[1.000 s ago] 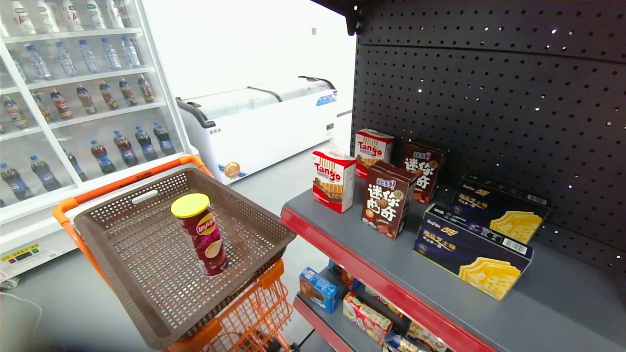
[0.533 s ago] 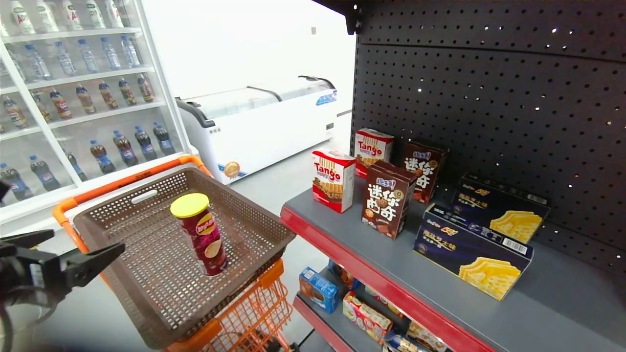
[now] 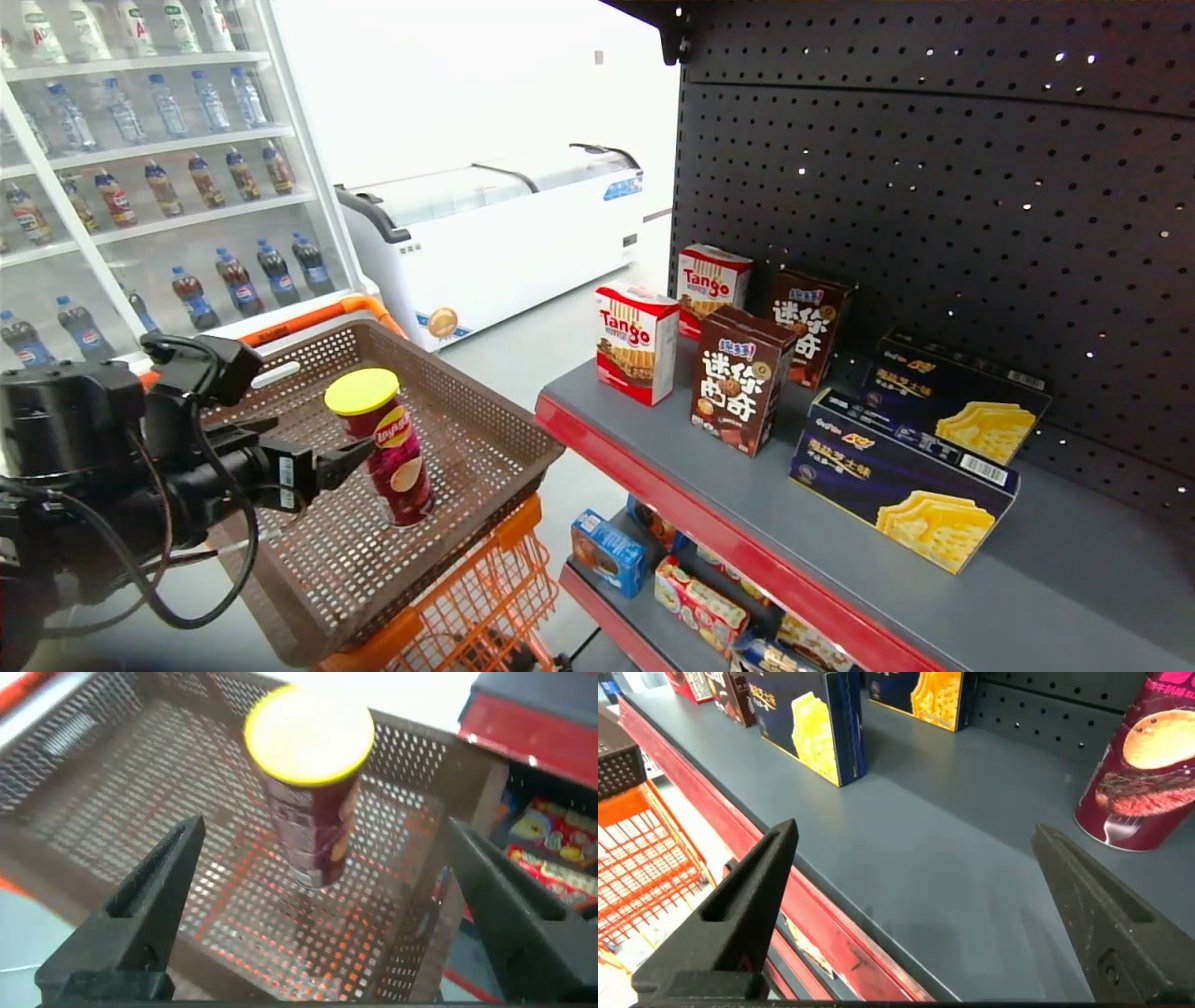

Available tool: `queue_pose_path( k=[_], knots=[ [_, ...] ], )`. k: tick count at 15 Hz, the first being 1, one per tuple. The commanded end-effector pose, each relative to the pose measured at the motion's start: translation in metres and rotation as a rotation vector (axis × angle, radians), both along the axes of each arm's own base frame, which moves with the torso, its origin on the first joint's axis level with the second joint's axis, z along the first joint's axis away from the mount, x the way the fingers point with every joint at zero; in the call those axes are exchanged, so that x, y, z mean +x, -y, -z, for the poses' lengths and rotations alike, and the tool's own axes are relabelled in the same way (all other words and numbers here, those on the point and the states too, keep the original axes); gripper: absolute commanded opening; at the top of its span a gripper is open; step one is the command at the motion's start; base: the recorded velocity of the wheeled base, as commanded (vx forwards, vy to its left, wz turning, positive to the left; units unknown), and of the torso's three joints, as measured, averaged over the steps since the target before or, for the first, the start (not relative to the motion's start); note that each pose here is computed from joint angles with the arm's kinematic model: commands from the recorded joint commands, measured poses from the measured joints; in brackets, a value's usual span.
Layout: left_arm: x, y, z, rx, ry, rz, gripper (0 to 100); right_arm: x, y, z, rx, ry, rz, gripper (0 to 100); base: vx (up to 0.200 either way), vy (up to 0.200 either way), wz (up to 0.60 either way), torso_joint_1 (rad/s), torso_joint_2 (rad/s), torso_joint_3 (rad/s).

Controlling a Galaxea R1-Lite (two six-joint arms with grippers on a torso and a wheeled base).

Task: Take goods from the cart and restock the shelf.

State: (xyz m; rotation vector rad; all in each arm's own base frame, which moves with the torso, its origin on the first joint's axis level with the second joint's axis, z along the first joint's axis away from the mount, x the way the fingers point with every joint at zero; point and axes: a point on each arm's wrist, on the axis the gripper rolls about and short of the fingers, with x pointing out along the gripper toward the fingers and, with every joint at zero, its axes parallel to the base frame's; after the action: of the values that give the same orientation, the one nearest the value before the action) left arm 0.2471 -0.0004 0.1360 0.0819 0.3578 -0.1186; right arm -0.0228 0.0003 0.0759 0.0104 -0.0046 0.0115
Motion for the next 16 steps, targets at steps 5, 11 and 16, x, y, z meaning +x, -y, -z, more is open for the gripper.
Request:
queue_pose_path(
  k=[5,11,16],
  knots=[
    [0.036,0.002,0.059,0.011,-0.051,-0.009,100,0.0,0.0,0.0,0.0,0.0,-0.001,100,0.0,0.0,0.0,0.0,0.0,0.0],
    [0.066,0.003,0.086,0.009,-0.038,-0.007,100,0.0,0.0,0.0,0.0,0.0,-0.001,100,0.0,0.0,0.0,0.0,0.0,0.0],
    [0.082,0.004,0.095,0.036,-0.026,0.01,100,0.0,0.0,0.0,0.0,0.0,-0.001,100,0.0,0.0,0.0,0.0,0.0,0.0]
  ],
)
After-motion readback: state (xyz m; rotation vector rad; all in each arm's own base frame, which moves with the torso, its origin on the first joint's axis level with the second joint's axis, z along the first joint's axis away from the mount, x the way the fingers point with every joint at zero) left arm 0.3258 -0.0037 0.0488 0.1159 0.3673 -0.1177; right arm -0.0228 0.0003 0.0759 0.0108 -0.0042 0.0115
